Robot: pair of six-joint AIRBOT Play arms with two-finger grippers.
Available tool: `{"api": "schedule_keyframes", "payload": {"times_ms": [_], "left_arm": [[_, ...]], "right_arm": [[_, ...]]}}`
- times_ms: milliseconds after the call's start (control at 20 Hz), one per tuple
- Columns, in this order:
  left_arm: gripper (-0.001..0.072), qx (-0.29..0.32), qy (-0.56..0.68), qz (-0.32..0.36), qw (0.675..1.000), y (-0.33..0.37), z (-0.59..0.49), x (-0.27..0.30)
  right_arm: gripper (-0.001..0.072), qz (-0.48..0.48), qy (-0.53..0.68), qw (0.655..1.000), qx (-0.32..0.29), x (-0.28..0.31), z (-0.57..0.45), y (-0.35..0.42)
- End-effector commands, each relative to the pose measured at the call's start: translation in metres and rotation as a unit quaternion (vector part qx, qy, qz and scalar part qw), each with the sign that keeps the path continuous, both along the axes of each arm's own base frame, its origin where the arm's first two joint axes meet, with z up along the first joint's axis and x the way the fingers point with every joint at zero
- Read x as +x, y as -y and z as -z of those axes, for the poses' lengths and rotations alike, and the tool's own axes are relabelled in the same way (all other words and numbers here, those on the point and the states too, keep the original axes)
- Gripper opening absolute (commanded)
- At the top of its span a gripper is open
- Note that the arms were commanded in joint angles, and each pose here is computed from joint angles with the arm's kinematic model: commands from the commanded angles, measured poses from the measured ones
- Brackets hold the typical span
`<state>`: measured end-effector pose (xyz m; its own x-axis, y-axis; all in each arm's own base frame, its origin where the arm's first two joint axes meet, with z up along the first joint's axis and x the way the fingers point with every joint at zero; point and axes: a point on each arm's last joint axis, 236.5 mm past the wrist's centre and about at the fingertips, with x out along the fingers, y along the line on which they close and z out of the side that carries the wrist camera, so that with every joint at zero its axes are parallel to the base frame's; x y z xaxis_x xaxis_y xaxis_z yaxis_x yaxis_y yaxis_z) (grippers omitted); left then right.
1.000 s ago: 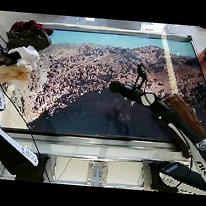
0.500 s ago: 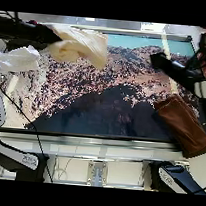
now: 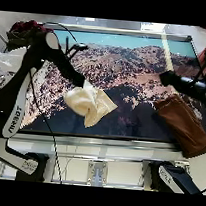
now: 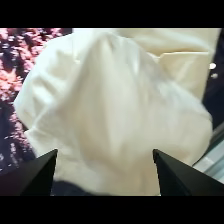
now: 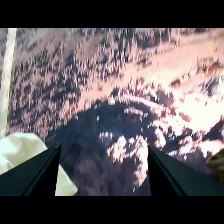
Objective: Fold the shirts.
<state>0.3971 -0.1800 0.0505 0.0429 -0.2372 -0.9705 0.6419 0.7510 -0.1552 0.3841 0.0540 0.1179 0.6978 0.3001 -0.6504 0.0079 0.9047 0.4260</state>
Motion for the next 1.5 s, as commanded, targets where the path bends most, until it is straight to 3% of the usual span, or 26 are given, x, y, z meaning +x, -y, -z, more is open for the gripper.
{"api": "schedule_keyframes", "payload": {"times_ms": [0,200,450,750,900,1150,1250,1450], "left_arm": [[0.0709,0.145,0.076,-0.033,0.986,-0.049,0.008,0.031],[0.0709,0.181,0.117,-0.051,0.975,-0.068,-0.006,0.049],[0.0709,0.168,0.134,-0.058,0.975,-0.063,-0.008,0.057],[0.0709,0.171,0.127,-0.059,0.975,-0.064,-0.007,0.054],[0.0708,0.171,0.127,-0.059,0.975,-0.064,-0.007,0.054],[0.0707,0.171,0.127,-0.059,0.975,-0.064,-0.007,0.054],[0.0707,0.168,0.126,-0.063,0.976,-0.064,-0.007,0.054],[0.0707,0.163,0.123,-0.070,0.976,-0.062,-0.006,0.053]], "right_arm": [[0.0606,-0.061,-0.136,0.983,0.112,-0.046,0.091,-0.068],[0.0606,-0.097,-0.174,0.961,0.195,-0.081,0.140,-0.163],[0.0605,-0.165,-0.209,0.954,0.140,-0.105,0.201,-0.244],[0.0603,-0.205,-0.162,0.958,0.116,-0.046,0.203,-0.279],[0.0511,-0.198,-0.134,0.966,0.101,-0.021,0.195,-0.272],[0.0500,-0.205,-0.190,0.955,0.096,-0.028,0.206,-0.240],[0.0352,-0.200,-0.190,0.957,0.092,-0.025,0.208,-0.234],[0.0343,-0.197,-0.185,0.959,0.089,-0.022,0.208,-0.233]]}}
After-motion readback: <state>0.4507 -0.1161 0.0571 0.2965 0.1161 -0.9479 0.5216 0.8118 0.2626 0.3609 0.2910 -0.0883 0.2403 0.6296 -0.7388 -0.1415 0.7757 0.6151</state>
